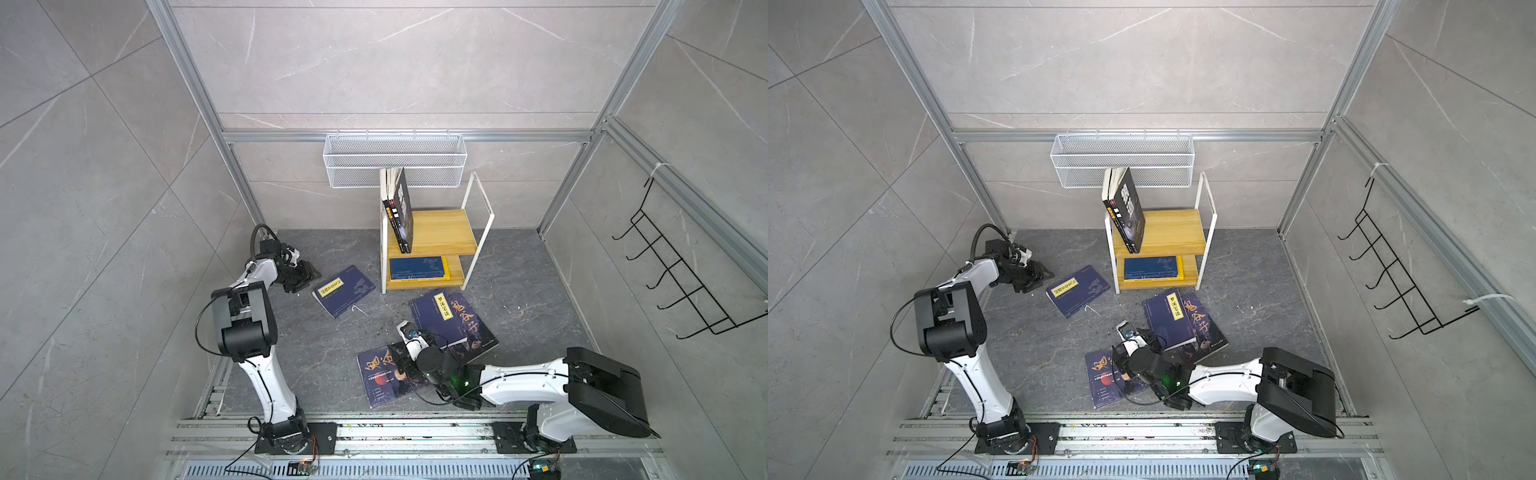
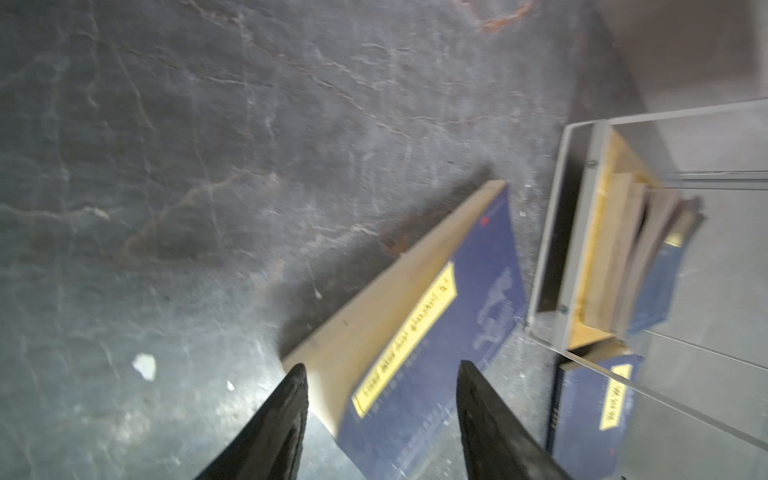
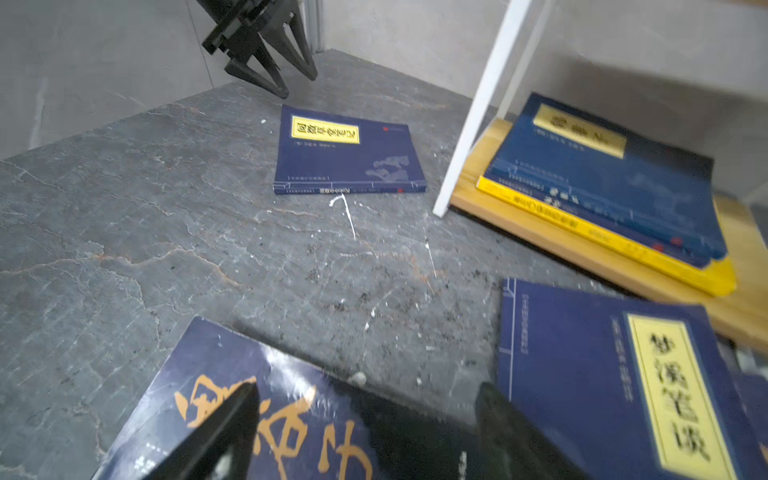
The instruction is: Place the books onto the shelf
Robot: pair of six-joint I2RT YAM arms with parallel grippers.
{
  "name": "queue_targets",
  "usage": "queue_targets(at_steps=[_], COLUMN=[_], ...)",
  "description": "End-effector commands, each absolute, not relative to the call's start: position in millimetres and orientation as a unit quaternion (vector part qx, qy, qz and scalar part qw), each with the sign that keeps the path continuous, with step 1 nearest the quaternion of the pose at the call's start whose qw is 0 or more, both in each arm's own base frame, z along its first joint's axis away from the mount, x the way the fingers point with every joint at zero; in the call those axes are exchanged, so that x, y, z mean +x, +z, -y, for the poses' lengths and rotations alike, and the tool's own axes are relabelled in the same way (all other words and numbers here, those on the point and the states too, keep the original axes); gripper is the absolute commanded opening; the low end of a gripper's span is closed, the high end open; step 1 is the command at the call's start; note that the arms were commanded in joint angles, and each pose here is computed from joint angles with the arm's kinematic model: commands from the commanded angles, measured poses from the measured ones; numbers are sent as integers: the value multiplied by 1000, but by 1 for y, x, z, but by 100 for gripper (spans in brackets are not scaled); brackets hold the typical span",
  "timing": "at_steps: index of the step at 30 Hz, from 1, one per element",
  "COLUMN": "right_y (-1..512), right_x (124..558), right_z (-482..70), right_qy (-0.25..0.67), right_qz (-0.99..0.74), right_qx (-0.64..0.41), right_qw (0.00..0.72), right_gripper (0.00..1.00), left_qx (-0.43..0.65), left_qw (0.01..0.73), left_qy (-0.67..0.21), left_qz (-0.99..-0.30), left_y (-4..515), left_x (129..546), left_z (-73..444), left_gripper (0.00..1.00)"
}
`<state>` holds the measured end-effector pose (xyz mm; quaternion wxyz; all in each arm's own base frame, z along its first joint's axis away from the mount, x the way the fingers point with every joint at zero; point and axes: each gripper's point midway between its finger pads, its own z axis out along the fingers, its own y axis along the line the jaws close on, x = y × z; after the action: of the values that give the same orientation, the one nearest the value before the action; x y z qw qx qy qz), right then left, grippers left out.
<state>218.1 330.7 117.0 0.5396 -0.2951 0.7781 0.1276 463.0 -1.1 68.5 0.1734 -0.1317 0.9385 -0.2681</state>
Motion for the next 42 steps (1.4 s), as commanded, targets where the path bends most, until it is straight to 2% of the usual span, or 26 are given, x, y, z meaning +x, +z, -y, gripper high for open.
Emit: queue_targets(at_steps=[1, 2, 8, 15, 18, 22, 27, 32, 42], right_y=[115, 115, 116, 119, 121, 123, 127, 126, 152], right_x=[218, 216, 215, 217, 219, 219, 222, 216, 260], right_z=[-307, -305, -292, -290, -291, -299, -319, -355, -412], right_qy=[73, 71, 52, 37, 31, 25, -29, -59, -40], right_qz=[-778, -778, -779, -775, -773, -764, -716, -611, -532], right_qx=[-290, -290, -285, -287, -292, -313, -406, -545, -588], right_qw=[553, 553, 556, 561, 562, 564, 567, 571, 609], right_gripper=[98, 98, 98, 98, 98, 97, 98, 98, 95], left_qx=[-116, -114, -95, -92, -90, -84, -82, -83, -69], left_qw=[130, 123, 116, 111, 109, 114, 132, 140, 182], left_qy=[-263, -269, -274, -278, -286, -291, -299, -323, -374], left_qz=[-949, -948, -950, -950, -948, -946, -942, -932, -907], left_y=[58, 56, 54, 55, 59, 69, 92, 115, 169], left_x=[455, 455, 449, 441, 437, 430, 419, 397, 348], left_z=[6, 9, 24, 30, 35, 40, 46, 57, 80], left_gripper=[55, 51, 45, 32, 22, 1, 0, 0, 0])
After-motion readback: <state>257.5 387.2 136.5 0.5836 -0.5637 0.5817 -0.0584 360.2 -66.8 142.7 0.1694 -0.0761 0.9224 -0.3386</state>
